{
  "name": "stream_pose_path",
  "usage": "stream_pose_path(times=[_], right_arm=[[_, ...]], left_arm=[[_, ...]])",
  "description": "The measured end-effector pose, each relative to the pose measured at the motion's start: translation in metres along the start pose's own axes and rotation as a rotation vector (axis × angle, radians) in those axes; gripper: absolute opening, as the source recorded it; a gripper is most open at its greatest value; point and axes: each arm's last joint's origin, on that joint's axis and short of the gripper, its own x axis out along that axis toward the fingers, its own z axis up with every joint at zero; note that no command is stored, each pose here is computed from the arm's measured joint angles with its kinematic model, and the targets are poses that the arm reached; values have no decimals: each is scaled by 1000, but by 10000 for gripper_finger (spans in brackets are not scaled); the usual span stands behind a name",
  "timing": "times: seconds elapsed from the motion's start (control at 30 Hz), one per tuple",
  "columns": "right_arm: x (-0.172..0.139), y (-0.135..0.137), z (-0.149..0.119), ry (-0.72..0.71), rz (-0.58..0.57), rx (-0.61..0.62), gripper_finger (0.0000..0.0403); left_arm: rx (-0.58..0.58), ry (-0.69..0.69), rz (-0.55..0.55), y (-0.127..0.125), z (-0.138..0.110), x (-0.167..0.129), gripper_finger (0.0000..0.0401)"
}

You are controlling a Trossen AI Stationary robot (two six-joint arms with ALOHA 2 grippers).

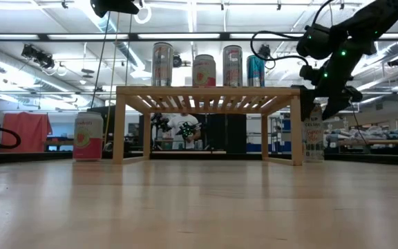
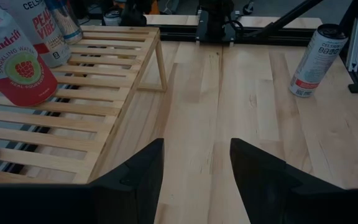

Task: Place canned beverage on shelf
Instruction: Put the white yellow soda can on the shelf aligned with the other white yellow soda can

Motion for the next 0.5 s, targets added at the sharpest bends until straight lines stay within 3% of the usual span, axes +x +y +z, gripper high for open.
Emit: stream_pose_path(times=[0.5], right_arm=[[10,0,-11,-73,22,8,286]], left_arm=[[-3,-1,0,0,0,0,192]])
